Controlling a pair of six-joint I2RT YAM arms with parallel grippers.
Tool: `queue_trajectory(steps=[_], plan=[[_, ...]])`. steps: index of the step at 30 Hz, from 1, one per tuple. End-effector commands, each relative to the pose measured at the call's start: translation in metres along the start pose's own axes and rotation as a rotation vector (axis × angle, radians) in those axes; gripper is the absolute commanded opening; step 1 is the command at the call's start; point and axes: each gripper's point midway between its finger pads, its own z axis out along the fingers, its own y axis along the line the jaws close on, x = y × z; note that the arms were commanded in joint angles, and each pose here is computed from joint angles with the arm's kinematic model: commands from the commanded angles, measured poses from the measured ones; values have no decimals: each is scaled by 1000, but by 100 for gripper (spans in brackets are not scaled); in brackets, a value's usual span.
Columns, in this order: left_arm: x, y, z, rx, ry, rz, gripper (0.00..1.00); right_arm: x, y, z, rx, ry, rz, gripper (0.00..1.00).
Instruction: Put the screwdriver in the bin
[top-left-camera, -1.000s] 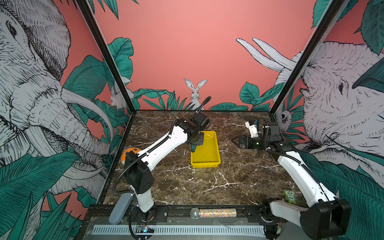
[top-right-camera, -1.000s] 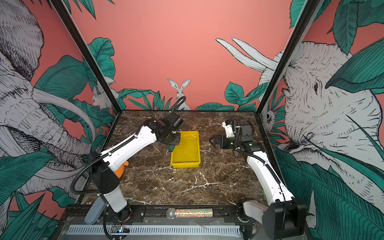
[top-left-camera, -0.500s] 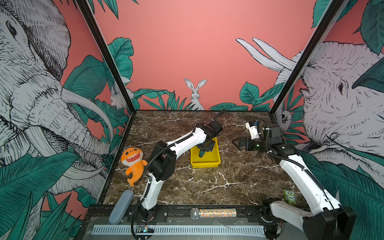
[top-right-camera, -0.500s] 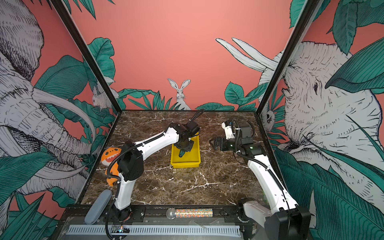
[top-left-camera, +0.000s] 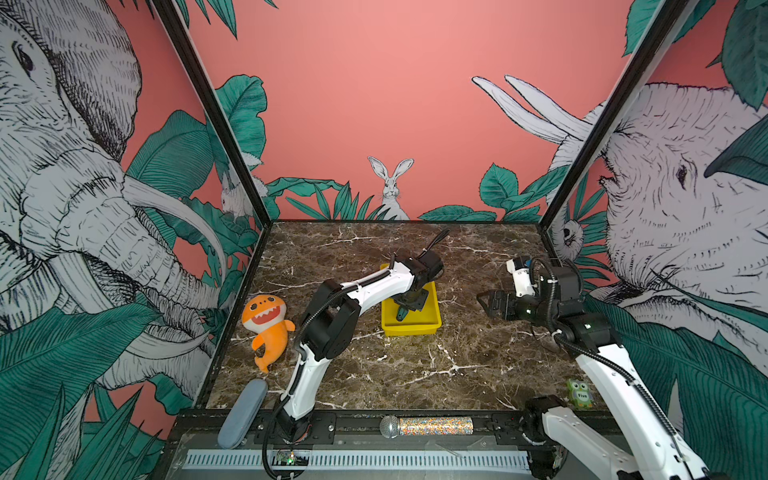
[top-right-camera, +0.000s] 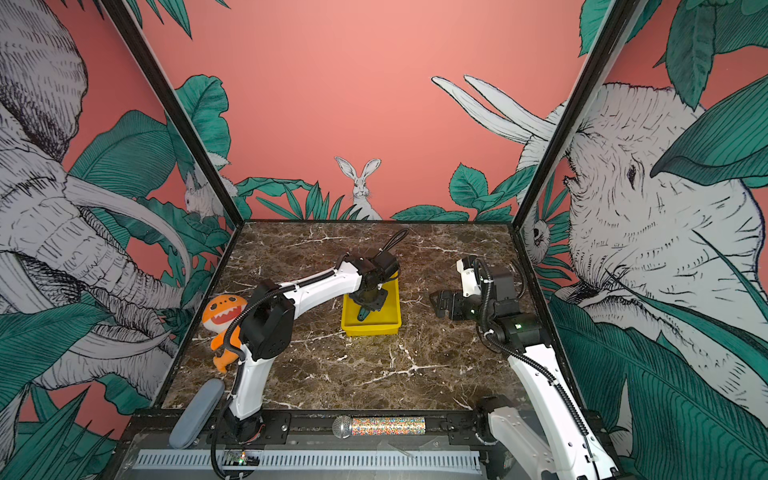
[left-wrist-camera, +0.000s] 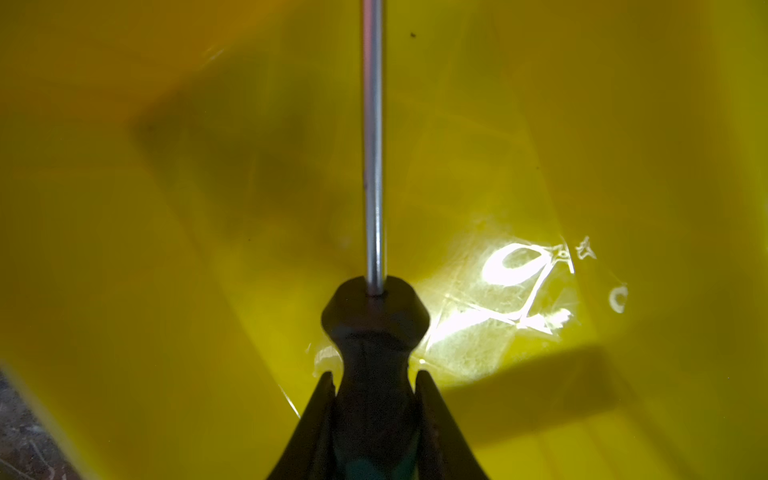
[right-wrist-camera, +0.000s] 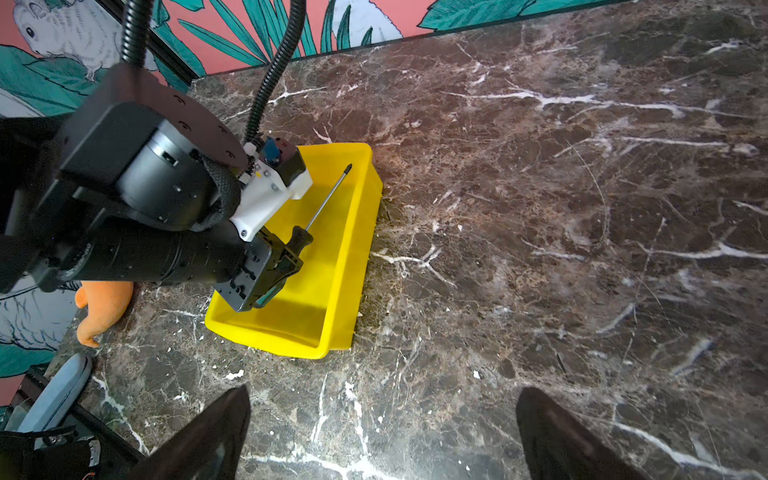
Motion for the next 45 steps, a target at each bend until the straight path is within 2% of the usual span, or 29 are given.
queue_trajectory(steps=[1,6,13,23,26,33,40,45], plan=[[-1,-5,6,20,-12,-4,2,10,-6,-10,46,7,26,99],[-2,-9,10,43,-21,-16,13,21,-11,-18,72,-19,83,99],[-10,-14,8,62,-50,-18,28,42,-19,-14,94,23,120,99],[-15,-10,-6,69,-69,-30,70,43,-23,-12,116,34,114,99],[-22,-7,-25,83,-102,-40,78,42,-23,-10,114,36,116,99],[-46,8,-94,104,-248,-53,99,37,-23,-9,115,24,122,99],[-61,44,-163,126,-432,-69,99,34,-26,-7,136,34,100,99],[-63,73,-198,134,-565,-74,100,24,-29,-4,156,26,79,99]])
